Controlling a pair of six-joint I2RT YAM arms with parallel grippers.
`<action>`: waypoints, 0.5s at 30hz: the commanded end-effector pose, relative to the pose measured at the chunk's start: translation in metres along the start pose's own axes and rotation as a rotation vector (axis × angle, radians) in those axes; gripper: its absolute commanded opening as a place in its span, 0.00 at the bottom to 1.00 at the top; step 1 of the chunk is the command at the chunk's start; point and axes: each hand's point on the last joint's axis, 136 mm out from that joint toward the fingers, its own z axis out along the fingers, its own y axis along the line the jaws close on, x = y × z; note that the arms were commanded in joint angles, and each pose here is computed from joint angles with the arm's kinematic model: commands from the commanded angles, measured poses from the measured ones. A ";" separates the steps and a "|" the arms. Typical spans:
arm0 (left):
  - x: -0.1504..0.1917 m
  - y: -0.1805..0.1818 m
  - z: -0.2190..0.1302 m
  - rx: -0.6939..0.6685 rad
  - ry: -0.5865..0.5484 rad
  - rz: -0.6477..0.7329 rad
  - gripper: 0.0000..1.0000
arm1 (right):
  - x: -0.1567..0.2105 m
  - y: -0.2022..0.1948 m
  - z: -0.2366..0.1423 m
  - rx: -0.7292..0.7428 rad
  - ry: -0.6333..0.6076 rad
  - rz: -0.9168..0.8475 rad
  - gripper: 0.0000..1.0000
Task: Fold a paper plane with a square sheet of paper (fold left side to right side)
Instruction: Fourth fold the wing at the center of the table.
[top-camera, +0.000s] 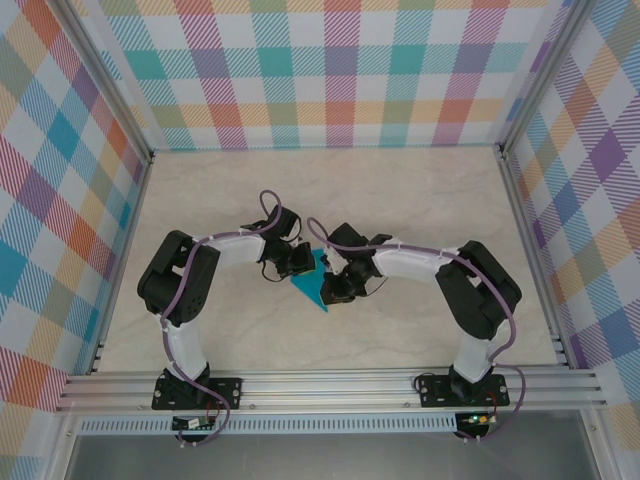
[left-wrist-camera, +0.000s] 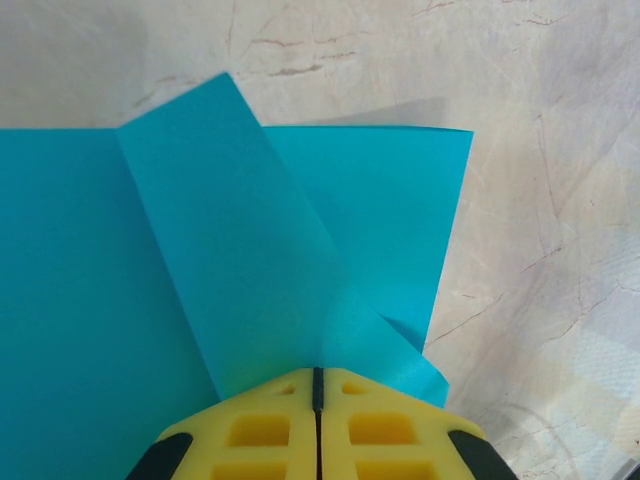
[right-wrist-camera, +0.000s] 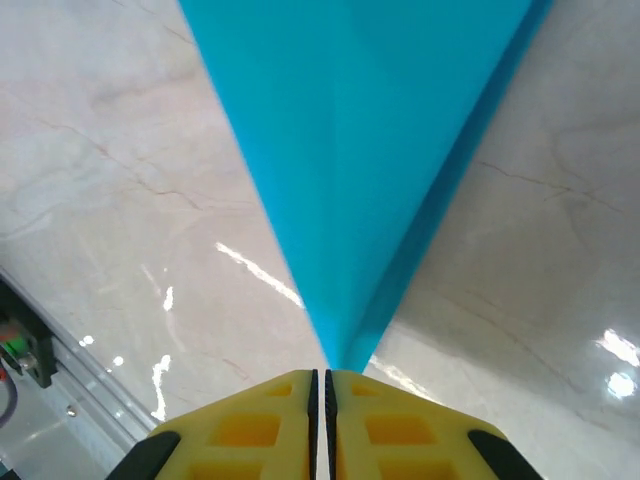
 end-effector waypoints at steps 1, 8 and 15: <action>0.027 0.046 0.009 -0.174 0.066 -0.051 0.06 | -0.006 0.015 -0.020 0.008 -0.035 -0.044 0.13; 0.027 0.045 0.008 -0.172 0.067 -0.052 0.06 | -0.007 0.027 -0.006 -0.076 -0.024 -0.041 0.13; 0.027 0.044 0.008 -0.170 0.069 -0.049 0.06 | -0.008 0.016 0.016 -0.120 -0.006 0.016 0.13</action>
